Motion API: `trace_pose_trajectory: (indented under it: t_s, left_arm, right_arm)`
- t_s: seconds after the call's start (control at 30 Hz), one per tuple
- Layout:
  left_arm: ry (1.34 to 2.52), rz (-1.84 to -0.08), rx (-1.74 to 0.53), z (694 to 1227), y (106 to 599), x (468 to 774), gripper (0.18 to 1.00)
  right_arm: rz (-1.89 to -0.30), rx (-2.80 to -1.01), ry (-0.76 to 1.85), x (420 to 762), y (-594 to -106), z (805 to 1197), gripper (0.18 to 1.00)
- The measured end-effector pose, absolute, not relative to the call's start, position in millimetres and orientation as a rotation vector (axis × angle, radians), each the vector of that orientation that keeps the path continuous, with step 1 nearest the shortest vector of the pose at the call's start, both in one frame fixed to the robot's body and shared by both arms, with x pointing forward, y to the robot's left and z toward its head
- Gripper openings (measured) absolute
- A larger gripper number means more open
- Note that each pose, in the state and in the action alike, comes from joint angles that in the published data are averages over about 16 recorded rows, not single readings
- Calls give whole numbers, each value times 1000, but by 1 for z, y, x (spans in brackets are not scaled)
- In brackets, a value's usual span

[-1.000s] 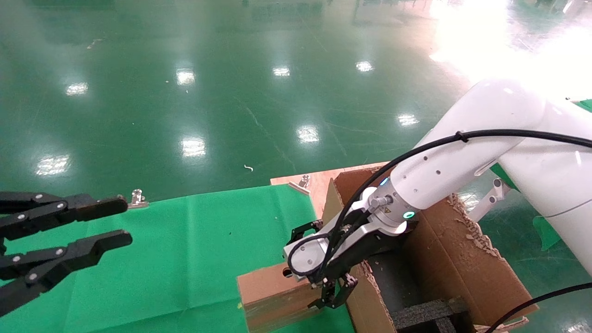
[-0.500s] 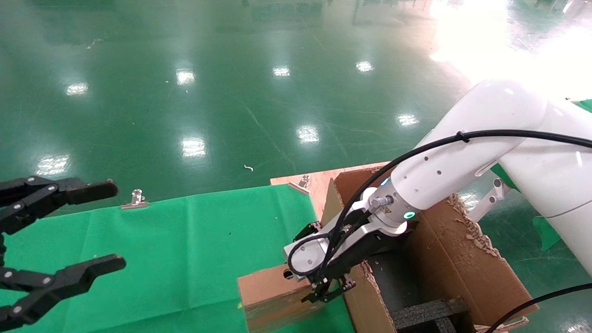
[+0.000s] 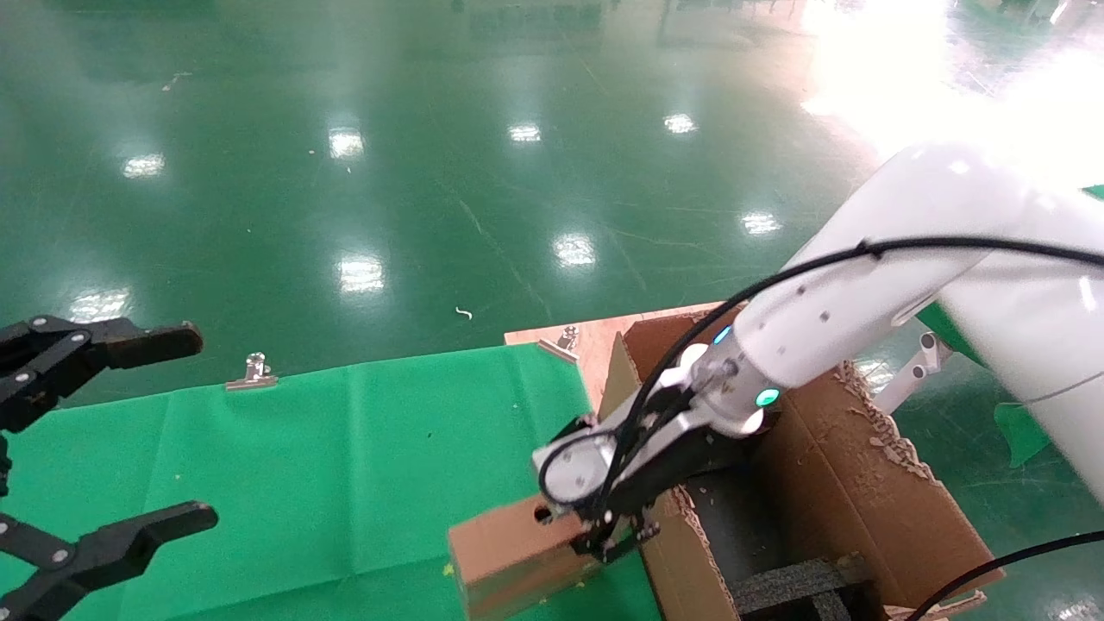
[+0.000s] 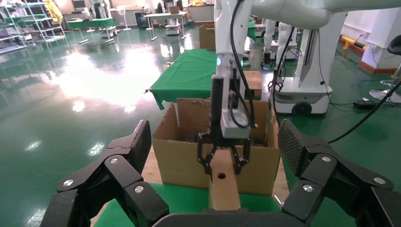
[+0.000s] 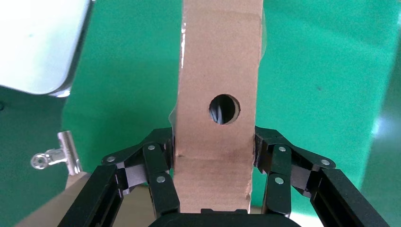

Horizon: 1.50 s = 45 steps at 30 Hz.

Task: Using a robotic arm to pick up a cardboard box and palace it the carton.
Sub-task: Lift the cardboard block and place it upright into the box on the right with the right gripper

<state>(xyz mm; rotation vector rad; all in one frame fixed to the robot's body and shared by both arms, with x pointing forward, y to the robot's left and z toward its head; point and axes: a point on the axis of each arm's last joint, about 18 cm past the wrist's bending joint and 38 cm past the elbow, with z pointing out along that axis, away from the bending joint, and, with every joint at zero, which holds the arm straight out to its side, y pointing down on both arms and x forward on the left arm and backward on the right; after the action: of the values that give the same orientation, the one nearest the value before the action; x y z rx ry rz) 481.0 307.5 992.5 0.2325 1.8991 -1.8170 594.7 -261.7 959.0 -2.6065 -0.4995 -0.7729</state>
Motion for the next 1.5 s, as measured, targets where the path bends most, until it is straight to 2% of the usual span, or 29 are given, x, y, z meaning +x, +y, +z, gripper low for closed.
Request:
trace_pose_trajectory:
  t_s: [0.1,0.3,0.53,0.73,1.1,1.5]
  left_arm:
    - [1899,-1817,233,993,308,481,950]
    - [1899,-1817,233,993,308,481,988]
    - [1899,-1817,233,993,308,481,1000]
    - [1899,-1817,233,993,308,481,1001]
    - [1899,-1817,233,993,308,481,1001]
    - [1899,-1817,232,993,308,481,1001]
  right_arm:
    - [-814,-2576,-468,595,-268,980,421]
    - [-929,-2492,-411,592,-286,1036,406]
    - [-1059,-2407,-385,579,-308,1096,399]
    - [-1134,-2399,-357,568,-332,1123,395]
    - [-1205,-2505,-140,538,-409,1125,391]
    - [-1150,-2574,232,493,-491,1081,386]
